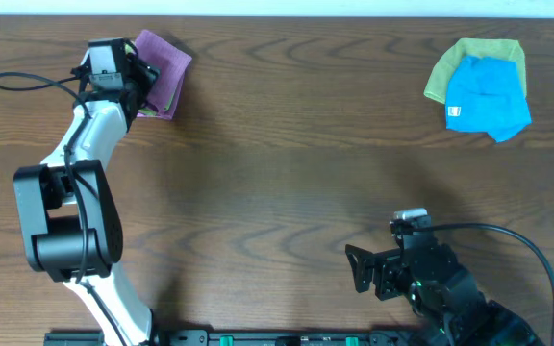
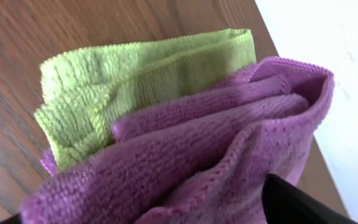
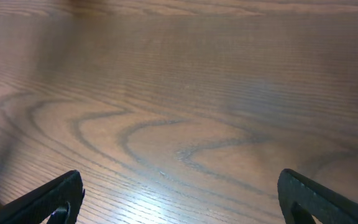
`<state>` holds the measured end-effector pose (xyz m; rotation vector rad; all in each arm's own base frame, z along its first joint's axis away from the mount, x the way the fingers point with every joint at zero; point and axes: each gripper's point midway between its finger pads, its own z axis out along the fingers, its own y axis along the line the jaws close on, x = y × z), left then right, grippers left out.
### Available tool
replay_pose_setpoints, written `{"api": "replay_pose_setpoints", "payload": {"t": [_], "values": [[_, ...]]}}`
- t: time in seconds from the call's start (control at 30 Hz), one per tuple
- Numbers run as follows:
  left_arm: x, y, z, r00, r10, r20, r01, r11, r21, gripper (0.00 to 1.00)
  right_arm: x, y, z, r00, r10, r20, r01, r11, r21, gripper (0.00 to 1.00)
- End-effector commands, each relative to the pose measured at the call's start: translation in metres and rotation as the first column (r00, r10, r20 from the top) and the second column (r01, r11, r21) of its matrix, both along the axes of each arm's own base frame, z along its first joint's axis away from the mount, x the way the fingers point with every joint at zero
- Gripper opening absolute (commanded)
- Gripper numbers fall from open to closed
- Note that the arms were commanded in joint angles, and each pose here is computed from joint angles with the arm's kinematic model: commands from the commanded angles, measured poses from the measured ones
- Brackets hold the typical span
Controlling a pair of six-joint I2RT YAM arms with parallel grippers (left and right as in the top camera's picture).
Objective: Fold the cloth
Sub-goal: 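Lower the purple cloth onto the green cloth stack and release it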
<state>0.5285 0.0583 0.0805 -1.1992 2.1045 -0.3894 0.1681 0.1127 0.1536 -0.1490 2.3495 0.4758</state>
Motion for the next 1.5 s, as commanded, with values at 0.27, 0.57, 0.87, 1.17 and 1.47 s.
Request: {"api": "replay_pose_setpoints", "payload": {"t": [0.27,0.57,0.87,1.17,1.47], "values": [[-0.013,0.036,0.063,0.997,-0.017,0.078,0.014,0.999,0.029,0.94,0.001,-0.003,-0.003,1.0,-0.02,-0.001,0.02,1.0,-0.004,0.99],[-0.011,0.014,0.113,0.968,-0.146,0.203,0.144,0.989,0.028,0.06,0.001,-0.003,-0.003,1.0,-0.02,-0.001,0.02,1.0,-0.004,0.99],[0.012,0.005,0.087,0.967,-0.151,0.205,0.141,0.988,0.062,0.06,0.001,-0.003,-0.003,1.0,-0.02,-0.001,0.02,1.0,-0.004,0.99],[0.032,0.013,0.02,0.982,-0.116,0.148,0.103,0.991,0.087,0.06,0.001,-0.003,-0.003,1.0,-0.02,-0.001,0.02,1.0,-0.004,0.99],[0.026,0.041,-0.01,0.997,0.003,0.072,-0.016,0.984,0.18,0.06,0.001,-0.003,-0.003,1.0,-0.02,-0.001,0.02,1.0,-0.004,0.99]]}}
